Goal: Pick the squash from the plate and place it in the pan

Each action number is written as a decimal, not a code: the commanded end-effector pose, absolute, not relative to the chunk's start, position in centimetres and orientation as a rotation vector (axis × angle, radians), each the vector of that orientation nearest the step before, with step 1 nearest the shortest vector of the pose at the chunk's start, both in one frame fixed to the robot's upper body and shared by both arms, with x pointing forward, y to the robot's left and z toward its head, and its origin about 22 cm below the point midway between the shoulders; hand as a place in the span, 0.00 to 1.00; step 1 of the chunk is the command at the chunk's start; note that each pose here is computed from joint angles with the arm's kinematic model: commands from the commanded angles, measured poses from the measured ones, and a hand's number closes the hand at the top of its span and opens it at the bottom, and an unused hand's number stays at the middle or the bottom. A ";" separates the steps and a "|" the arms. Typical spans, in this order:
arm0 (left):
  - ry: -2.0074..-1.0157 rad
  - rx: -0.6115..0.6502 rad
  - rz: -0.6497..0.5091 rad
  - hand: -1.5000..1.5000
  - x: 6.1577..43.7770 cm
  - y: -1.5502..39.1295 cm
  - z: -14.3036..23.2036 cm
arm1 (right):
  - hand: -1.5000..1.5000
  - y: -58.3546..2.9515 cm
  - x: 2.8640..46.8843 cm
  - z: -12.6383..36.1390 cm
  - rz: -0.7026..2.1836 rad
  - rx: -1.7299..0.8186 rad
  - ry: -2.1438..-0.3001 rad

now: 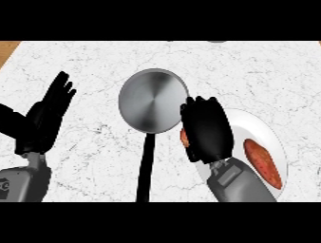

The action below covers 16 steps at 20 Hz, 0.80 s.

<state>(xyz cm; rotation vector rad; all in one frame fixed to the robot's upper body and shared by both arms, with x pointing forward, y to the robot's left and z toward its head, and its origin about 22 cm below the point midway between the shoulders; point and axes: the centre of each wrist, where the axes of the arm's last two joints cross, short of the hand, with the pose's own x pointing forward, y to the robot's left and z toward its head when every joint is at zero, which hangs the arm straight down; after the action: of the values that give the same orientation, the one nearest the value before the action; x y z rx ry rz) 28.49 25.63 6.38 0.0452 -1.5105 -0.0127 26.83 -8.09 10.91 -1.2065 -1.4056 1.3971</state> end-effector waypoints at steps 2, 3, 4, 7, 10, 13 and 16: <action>-1.523 0.011 -0.045 0.50 29.1 24.6 6.9 | 1.00 -4.7 26.0 14.7 1.168 -1.377 -1.453; -1.516 0.005 -0.056 0.50 29.0 24.1 6.4 | 1.00 -4.1 26.2 15.1 1.147 -1.409 -1.436; -1.524 0.009 -0.059 0.50 29.2 24.5 6.7 | 1.00 -3.6 25.9 15.6 1.106 -1.411 -1.438; -1.527 0.000 -0.077 0.50 29.6 23.7 6.7 | 1.00 -2.2 26.3 16.9 0.997 -1.455 -1.403; -1.534 -0.010 -0.075 0.50 29.7 23.1 6.6 | 1.00 -1.0 27.2 18.4 0.851 -1.489 -1.376; -1.530 -0.011 -0.085 0.50 30.0 23.2 6.6 | 1.00 0.2 27.9 19.3 0.768 -1.501 -1.351; -1.535 -0.023 -0.063 0.50 30.0 22.7 7.0 | 1.00 1.1 29.4 19.8 0.716 -1.473 -1.326</action>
<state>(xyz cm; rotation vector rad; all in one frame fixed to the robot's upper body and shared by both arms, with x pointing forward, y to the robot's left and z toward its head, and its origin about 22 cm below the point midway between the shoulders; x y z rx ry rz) 30.00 23.18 6.86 -0.0095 -1.5329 -0.0736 28.32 -0.47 18.93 -1.4634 -1.4309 0.8833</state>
